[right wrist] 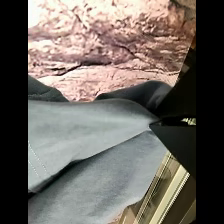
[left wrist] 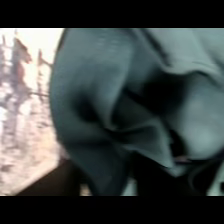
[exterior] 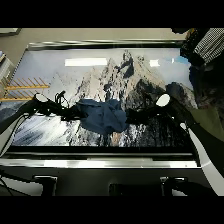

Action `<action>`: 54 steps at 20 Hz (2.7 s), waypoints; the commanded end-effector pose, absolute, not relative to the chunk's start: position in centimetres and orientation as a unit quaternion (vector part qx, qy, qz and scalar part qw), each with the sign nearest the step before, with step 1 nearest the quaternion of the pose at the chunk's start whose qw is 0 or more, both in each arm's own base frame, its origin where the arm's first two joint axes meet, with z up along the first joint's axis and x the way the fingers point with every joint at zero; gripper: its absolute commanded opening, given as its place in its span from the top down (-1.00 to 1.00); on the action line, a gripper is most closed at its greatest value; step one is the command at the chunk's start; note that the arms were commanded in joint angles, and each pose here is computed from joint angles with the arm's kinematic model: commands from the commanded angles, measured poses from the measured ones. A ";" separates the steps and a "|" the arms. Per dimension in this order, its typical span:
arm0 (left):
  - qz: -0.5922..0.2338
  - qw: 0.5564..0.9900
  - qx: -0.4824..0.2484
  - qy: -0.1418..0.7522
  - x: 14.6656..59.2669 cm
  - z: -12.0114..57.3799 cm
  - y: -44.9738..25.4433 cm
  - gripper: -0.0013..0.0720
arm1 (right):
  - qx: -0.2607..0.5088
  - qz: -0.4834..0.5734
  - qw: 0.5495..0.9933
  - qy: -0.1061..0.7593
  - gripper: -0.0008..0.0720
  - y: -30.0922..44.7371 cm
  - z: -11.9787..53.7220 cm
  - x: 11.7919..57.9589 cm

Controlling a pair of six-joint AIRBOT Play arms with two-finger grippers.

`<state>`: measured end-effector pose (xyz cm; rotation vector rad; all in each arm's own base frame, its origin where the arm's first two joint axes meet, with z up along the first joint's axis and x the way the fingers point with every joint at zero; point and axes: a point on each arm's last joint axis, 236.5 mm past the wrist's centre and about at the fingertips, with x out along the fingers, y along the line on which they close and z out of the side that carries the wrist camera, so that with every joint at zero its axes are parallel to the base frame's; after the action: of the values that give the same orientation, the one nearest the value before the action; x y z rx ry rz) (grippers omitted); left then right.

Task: Fold the clothes and pants, and hang the long-sleeved shirts on hangers.

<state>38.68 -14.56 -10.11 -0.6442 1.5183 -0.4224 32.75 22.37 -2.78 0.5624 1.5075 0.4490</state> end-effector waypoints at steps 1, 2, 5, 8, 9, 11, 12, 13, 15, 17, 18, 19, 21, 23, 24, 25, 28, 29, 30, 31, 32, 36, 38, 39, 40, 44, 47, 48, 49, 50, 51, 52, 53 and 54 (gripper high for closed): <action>-0.178 0.663 -0.296 0.664 39.3 -10.5 -14.7 0.73 | 0.249 0.201 0.667 0.673 0.91 22.4 -2.6 32.4; -0.178 0.665 -0.296 0.662 39.4 -10.3 -14.6 0.93 | 0.248 0.202 0.669 0.671 0.91 22.3 -2.4 32.4; -0.187 0.685 -0.294 0.640 40.8 -7.6 -13.7 0.93 | 0.209 0.199 0.715 0.637 0.91 20.8 -0.7 33.5; -0.174 0.741 -0.278 0.587 43.8 -1.0 -10.8 0.93 | 0.120 0.188 0.797 0.562 0.91 17.5 4.8 35.8; -0.167 0.764 -0.265 0.564 44.6 1.9 -9.6 0.93 | 0.095 0.184 0.827 0.523 0.91 16.4 8.1 36.6; -0.157 0.815 -0.240 0.503 45.9 9.3 -7.6 0.93 | 0.064 0.179 0.881 0.433 0.91 14.9 15.8 37.5; -0.159 0.841 -0.228 0.464 46.0 13.8 -7.0 0.93 | 0.056 0.182 0.903 0.386 0.91 14.4 19.9 37.2; -0.165 0.868 -0.215 0.415 45.7 18.9 -6.7 0.93 | 0.048 0.189 0.922 0.333 0.91 14.0 24.5 36.4; -0.161 0.915 -0.191 0.318 43.5 28.7 -6.1 0.93 | 0.036 0.202 0.951 0.230 0.91 13.1 32.9 33.4; -0.125 0.949 -0.174 0.230 39.3 36.8 -4.7 0.93 | 0.027 0.189 0.972 0.134 0.91 11.0 39.9 29.5; -0.100 0.961 -0.171 0.194 37.0 39.7 -3.8 0.93 | 0.023 0.171 0.980 0.095 0.91 9.5 42.5 27.7; -0.074 0.969 -0.171 0.160 34.5 42.1 -2.8 0.93 | 0.024 0.147 0.987 0.056 0.91 7.8 44.9 25.8; -0.021 0.978 -0.178 0.110 29.9 45.1 -0.9 0.93 | 0.028 0.104 0.994 -0.002 0.91 4.8 48.0 22.9; 0.005 0.980 -0.184 0.073 26.5 46.9 0.1 0.93 | 0.034 0.081 0.996 -0.030 0.91 3.2 49.5 21.2; 0.005 0.981 -0.183 0.064 25.5 47.4 0.0 0.93 | 0.041 0.077 0.996 -0.036 0.91 3.0 49.9 21.0; 0.005 0.981 -0.182 0.064 25.2 47.4 -0.1 0.93 | 0.047 0.074 0.995 -0.037 0.91 2.9 49.9 21.2; 0.009 0.976 -0.185 0.114 26.9 44.7 0.0 0.93 | 0.074 0.063 0.995 0.036 0.91 3.5 46.6 25.1; 0.011 0.972 -0.186 0.143 28.4 42.9 0.1 0.93 | 0.079 0.059 0.992 0.080 0.91 4.1 44.3 27.2; 0.012 0.967 -0.185 0.176 30.4 40.7 0.2 0.93 | 0.084 0.050 0.986 0.133 0.91 4.7 41.5 30.0; 0.016 0.959 -0.187 0.211 32.4 38.1 0.5 0.93 | 0.082 0.042 0.979 0.182 0.91 5.4 38.5 32.8; 0.021 0.949 -0.192 0.248 34.7 35.2 0.7 0.93 | 0.082 0.033 0.968 0.234 0.91 6.2 35.0 35.9; 0.039 0.887 -0.208 0.410 43.7 19.7 0.9 0.93 | 0.143 -0.002 0.900 0.411 0.91 10.4 18.6 46.4; 0.042 0.849 -0.207 0.485 46.9 11.5 0.1 0.93 | 0.177 0.017 0.860 0.479 0.90 13.8 10.8 49.2; 0.043 0.833 -0.206 0.511 48.0 8.1 -0.3 0.93 | 0.197 0.026 0.840 0.505 0.90 15.4 7.4 50.1; 0.044 0.817 -0.205 0.537 48.7 4.6 -0.8 0.93 | 0.216 0.032 0.824 0.523 0.90 16.6 4.7 50.6; 0.043 0.767 -0.205 0.606 49.1 -4.1 -2.6 0.93 | 0.262 0.052 0.780 0.566 0.75 19.6 -0.8 51.1; 0.042 0.759 -0.208 0.615 49.0 -5.2 -2.9 0.93 | 0.234 0.111 0.772 0.580 0.34 20.1 0.4 49.7; 0.040 0.761 -0.205 0.614 49.0 -4.9 -2.8 0.93 | 0.229 0.135 0.763 0.590 -0.03 19.6 1.4 48.8; 0.035 0.764 -0.199 0.614 49.0 -4.5 -2.7 0.93 | 0.223 0.152 0.753 0.600 -0.10 18.5 2.5 47.8; 0.031 0.763 -0.195 0.615 48.9 -4.1 -2.7 0.93 | 0.210 0.159 0.747 0.610 -0.13 16.5 3.6 46.6; 0.028 0.763 -0.192 0.617 48.8 -3.8 -2.6 0.93 | 0.194 0.160 0.744 0.619 -0.15 14.0 4.6 45.4; 0.023 0.762 -0.186 0.620 48.7 -3.4 -2.7 0.93 | 0.181 0.160 0.740 0.628 -0.15 11.8 5.5 44.1; 0.020 0.760 -0.183 0.624 48.5 -3.1 -2.7 0.93 | 0.173 0.157 0.734 0.638 -0.16 9.6 5.9 42.6; 0.019 0.756 -0.182 0.629 48.2 -2.9 -2.8 0.93 | 0.173 0.153 0.725 0.648 -0.16 7.8 5.9 41.0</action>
<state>48.89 -2.68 -3.26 -0.4155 1.3347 0.0601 45.79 12.01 4.61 0.4389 1.3314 0.2767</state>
